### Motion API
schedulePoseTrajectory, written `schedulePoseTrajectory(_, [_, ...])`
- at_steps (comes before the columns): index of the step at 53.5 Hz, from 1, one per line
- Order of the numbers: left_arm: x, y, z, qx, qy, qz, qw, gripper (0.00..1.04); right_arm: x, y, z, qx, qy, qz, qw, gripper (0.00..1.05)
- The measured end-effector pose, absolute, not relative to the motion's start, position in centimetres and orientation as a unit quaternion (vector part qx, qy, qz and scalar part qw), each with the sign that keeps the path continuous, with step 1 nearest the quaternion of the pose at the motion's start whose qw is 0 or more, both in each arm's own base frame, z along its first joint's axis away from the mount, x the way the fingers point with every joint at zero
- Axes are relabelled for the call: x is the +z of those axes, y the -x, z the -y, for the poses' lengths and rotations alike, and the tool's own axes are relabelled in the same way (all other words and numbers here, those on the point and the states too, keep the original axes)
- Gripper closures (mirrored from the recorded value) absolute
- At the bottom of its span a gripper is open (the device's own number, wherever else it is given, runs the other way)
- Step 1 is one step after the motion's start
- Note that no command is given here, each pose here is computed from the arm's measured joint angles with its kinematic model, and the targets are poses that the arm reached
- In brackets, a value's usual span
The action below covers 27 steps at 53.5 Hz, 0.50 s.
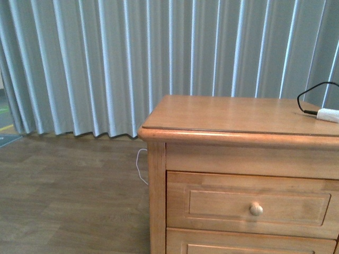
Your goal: Place pink marker in drawer with both arms
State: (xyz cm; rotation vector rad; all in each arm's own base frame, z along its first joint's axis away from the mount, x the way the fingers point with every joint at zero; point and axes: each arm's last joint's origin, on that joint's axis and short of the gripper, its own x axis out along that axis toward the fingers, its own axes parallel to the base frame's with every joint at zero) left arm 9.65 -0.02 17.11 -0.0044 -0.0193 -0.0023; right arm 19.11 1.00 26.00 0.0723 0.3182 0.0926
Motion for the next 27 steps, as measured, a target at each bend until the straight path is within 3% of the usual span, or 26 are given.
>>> schedulePoseTrajectory(9, [17.1, -9.7, 0.0, -0.001, 0.002, 0.010, 1.000, 0.06, 25.3, -19.2, -0.8, 0.034, -0.034, -0.152, 0.987, 0.12])
schedulePoseTrajectory(14, [17.1, -9.7, 0.0, -0.001, 0.002, 0.010, 1.000, 0.06, 23.7, -18.0, 0.0, -0.003, -0.011, -0.021, 1.000, 0.34])
schedulePoseTrajectory(27, [17.1, -9.7, 0.0, -0.001, 0.002, 0.010, 1.000, 0.06, 20.7, -15.6, 0.0, -0.001, -0.003, -0.005, 1.000, 0.84])
